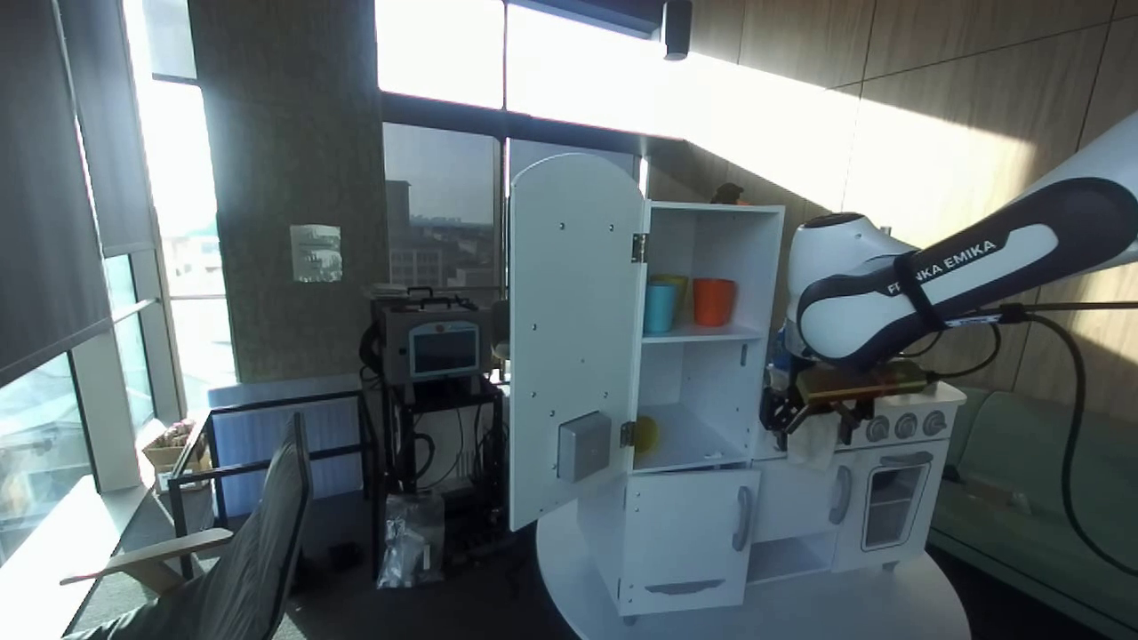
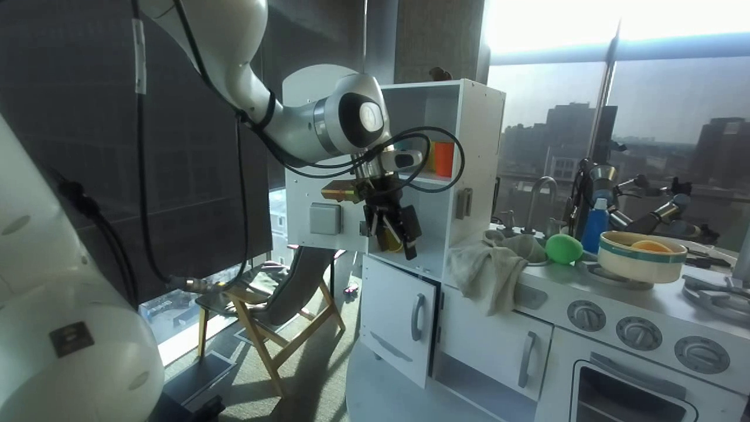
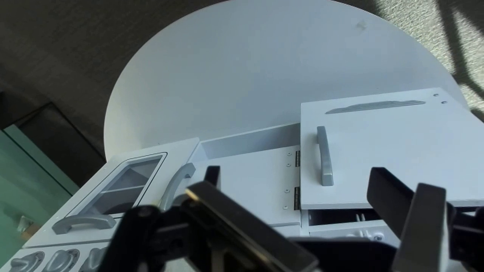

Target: Remove the towel from the cupboard then close it

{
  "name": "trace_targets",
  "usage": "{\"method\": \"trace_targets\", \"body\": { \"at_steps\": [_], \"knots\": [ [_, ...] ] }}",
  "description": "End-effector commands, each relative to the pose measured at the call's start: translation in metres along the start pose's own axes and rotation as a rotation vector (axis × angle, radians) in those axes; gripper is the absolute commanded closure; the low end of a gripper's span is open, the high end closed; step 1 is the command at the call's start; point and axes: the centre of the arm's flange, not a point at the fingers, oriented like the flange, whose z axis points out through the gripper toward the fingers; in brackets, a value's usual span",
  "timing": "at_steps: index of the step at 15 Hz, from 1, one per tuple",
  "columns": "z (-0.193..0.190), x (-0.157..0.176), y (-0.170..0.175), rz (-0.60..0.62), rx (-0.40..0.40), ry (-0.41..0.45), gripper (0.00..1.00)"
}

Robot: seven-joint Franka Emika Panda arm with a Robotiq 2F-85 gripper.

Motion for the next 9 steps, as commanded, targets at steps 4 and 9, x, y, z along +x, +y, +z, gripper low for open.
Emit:
{"method": "trace_targets", "body": {
  "at_steps": [4, 9],
  "knots": [
    [-0.004, -0.011, -0.012, 0.001, 0.010, -0.022, 0.00],
    [-0.036, -0.047, -0.065, -0.163, 0.101, -0.088, 0.00]
  ]
}}
